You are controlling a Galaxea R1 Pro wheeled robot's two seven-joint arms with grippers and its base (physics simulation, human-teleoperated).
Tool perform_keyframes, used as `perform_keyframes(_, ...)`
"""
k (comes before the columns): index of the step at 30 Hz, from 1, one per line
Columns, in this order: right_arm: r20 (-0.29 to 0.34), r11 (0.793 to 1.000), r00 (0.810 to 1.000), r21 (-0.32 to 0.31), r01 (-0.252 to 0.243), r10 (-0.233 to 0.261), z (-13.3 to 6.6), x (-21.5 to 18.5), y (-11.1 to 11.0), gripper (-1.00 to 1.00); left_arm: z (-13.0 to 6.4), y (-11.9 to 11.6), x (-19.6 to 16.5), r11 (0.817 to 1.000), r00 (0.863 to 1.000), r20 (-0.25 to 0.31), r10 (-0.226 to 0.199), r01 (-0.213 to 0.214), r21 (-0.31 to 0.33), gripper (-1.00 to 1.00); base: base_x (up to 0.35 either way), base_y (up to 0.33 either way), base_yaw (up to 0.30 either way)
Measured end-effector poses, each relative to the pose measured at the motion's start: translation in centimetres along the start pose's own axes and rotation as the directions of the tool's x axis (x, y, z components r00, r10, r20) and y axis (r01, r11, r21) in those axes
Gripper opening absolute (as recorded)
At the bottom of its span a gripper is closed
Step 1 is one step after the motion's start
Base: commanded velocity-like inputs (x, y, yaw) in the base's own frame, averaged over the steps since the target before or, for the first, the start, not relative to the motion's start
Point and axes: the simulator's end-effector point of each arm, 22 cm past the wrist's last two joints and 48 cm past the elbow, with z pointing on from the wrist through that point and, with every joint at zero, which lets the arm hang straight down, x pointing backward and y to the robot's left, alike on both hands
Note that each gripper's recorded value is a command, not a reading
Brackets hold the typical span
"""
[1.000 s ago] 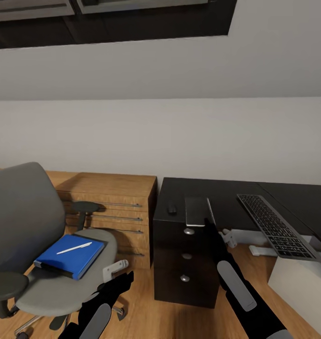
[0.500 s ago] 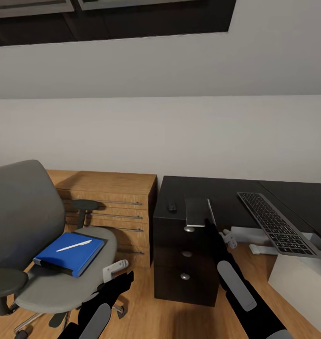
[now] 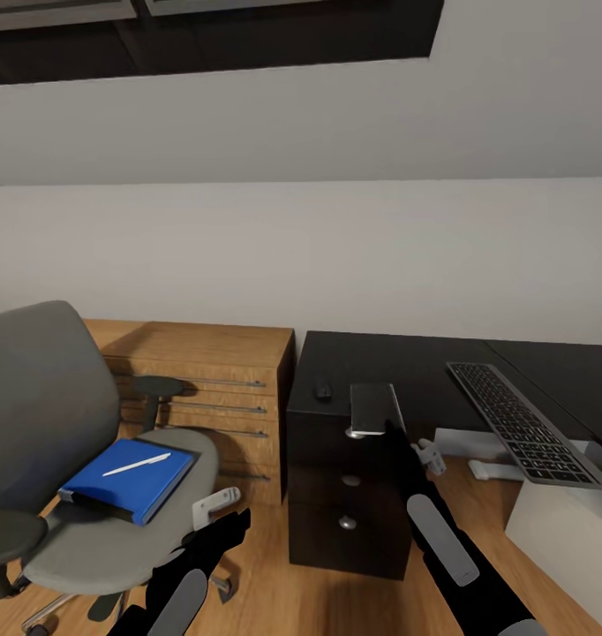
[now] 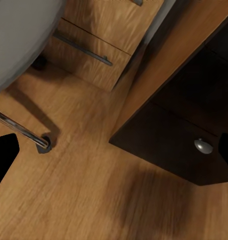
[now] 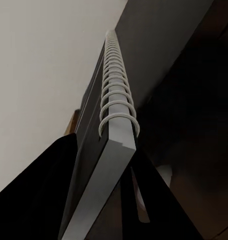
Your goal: In the bedroom, organize the workspace by keeping the computer under the desk, ensuring the monitor is on the desk, placing the keyboard on the desk next to the monitor, placing the mouse on the desk next to the keyboard, moving the folder from the swivel chair onto the desk next to the mouse, stacking the notebook on top of the folder with the pen on top of the notebook, and positioning the swivel chair next to the desk.
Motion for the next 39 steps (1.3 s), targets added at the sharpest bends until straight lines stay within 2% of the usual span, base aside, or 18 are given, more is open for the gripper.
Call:
perform_keyframes(15, 0.000, 1.000, 1.000, 0.002, 0.001, -0.001, 0.00, 0.00, -0.08, -1.00, 0.00, 0.01, -0.01, 1.000, 1.000, 0.000, 0.000, 0.000, 0.000, 1.00, 0.138, -0.003, 0.000)
perform_keyframes(39, -0.002, 1.000, 1.000, 0.003, 0.001, -0.001, 0.01, 0.04, -0.13, -1.00, 0.01, 0.03, 0.04, 1.000, 1.000, -0.002, 0.000, 0.000, 0.000, 1.00, 0.018, 0.000, 0.000)
